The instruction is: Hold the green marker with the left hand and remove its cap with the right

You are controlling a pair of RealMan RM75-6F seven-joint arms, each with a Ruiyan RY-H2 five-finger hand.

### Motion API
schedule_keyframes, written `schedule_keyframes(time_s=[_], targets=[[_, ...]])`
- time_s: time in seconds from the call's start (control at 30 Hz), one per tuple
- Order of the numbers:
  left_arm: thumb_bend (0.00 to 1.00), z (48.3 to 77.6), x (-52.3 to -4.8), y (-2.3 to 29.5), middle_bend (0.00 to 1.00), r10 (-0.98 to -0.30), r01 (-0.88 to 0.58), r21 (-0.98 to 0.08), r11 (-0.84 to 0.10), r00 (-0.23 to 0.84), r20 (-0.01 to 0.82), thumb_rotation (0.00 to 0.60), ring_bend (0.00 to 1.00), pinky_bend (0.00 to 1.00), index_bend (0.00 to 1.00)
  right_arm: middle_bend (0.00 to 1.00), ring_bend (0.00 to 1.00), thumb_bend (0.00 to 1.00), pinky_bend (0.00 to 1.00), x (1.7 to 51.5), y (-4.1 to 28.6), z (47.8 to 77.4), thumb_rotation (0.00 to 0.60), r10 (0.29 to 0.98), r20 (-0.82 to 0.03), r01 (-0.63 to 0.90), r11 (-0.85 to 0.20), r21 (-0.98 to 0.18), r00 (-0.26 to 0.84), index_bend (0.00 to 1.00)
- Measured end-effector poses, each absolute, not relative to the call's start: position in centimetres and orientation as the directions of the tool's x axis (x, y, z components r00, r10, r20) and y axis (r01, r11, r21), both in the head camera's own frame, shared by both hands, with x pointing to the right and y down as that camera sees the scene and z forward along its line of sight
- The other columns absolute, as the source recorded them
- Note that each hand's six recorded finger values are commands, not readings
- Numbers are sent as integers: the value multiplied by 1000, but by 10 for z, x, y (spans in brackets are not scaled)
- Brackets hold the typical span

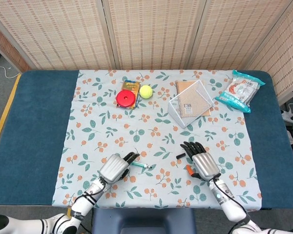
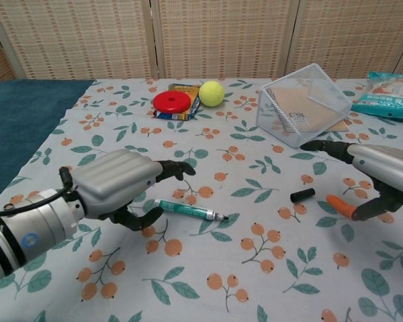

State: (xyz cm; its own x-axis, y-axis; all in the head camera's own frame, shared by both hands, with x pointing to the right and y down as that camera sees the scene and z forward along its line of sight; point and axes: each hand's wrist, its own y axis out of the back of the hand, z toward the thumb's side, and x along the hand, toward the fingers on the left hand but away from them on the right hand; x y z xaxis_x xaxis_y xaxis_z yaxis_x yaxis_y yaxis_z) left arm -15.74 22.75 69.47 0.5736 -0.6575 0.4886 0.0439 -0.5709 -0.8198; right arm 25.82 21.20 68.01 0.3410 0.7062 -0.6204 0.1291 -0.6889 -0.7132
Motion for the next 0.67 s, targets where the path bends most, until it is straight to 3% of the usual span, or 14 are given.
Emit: schedule_keyframes(time_s=[0.07, 0.17, 0.27, 0.47, 0.67], targets=[[468, 677, -171, 224, 116, -675, 10, -832, -555, 579, 457, 600, 267, 670, 71, 0, 0, 343, 0, 272, 214, 664, 600, 709, -623, 94, -681, -726, 330, 0], [461, 651, -212, 218, 57, -710, -18, -851, -525, 561, 426, 600, 59, 440, 50, 0, 0, 301, 0, 304, 220, 634, 600, 722, -631, 33, -666, -746, 284, 0], [457, 622, -275, 213, 33, -777, -39, -878, -477, 487, 400, 600, 8, 324, 33, 0, 0, 278, 0, 344, 222, 595, 600, 778, -594, -22, -603, -797, 204, 0], [457, 571, -387, 236, 39, -914, -196, -908, -370, 250, 319, 600, 4, 245, 34, 0, 0, 261, 0, 414, 241, 529, 600, 913, -407, -38, -406, -913, 6, 0], [456, 555, -443, 266, 45, -927, -159, -917, -366, 152, 343, 600, 2, 215, 35, 0, 0, 257, 0, 444, 254, 500, 600, 940, -340, -52, -341, -939, -36, 0]])
